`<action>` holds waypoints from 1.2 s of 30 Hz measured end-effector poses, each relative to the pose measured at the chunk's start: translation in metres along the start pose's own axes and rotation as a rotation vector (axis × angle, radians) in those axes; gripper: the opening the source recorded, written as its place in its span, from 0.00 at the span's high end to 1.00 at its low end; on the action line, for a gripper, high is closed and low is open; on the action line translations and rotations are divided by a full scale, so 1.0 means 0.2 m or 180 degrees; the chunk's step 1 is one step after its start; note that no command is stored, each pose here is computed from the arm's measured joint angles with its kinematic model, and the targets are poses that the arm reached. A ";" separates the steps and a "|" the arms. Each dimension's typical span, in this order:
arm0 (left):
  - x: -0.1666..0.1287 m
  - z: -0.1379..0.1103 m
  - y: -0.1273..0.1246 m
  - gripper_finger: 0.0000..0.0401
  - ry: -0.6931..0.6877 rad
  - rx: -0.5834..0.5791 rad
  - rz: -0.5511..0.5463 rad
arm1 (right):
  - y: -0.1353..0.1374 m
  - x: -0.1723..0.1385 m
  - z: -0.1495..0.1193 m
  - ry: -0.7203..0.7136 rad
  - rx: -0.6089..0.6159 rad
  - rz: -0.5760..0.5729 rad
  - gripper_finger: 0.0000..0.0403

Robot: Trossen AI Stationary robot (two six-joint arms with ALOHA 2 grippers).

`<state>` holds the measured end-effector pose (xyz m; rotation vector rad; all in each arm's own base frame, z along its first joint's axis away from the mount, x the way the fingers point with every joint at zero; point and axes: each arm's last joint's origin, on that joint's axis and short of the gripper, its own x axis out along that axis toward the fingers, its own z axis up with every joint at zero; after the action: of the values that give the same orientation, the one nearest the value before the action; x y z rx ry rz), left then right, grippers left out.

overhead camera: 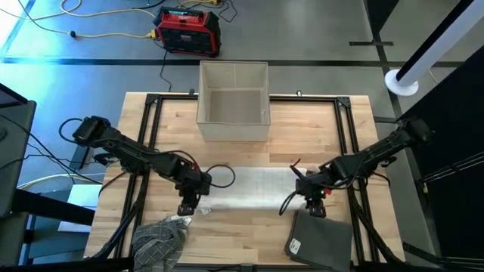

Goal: Fold towel
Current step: Fold the white towel

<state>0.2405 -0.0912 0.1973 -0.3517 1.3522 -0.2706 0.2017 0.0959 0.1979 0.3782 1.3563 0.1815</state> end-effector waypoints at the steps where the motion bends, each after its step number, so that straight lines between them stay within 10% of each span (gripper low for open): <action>1: -0.01 0.01 0.00 0.70 -0.0057 0.0000 0.0082 | 0.01 -0.02 0.01 -0.0018 0.0052 -0.0076 0.65; 8: -0.04 0.06 0.04 0.74 -0.0603 0.0048 0.0996 | -0.02 -0.10 0.08 -0.0610 0.0754 -0.0710 0.78; 15: 0.10 -0.05 0.24 0.98 -0.0422 -0.0240 0.0867 | -0.18 0.13 0.01 -0.0849 0.1603 -0.0333 0.98; 30: 0.16 -0.10 0.35 0.99 -0.0661 -0.0788 0.0980 | -0.57 0.10 -0.02 -0.1129 0.2801 -0.1347 1.00; 36: 0.07 -0.03 0.31 1.00 -0.0644 -0.0776 0.0722 | -0.54 -0.07 0.08 -0.1148 0.2647 -0.1342 1.00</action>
<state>0.2370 -0.0403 0.1589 -0.4133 1.2138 0.1179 0.2049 -0.0122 0.1736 0.7586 1.0686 -0.7922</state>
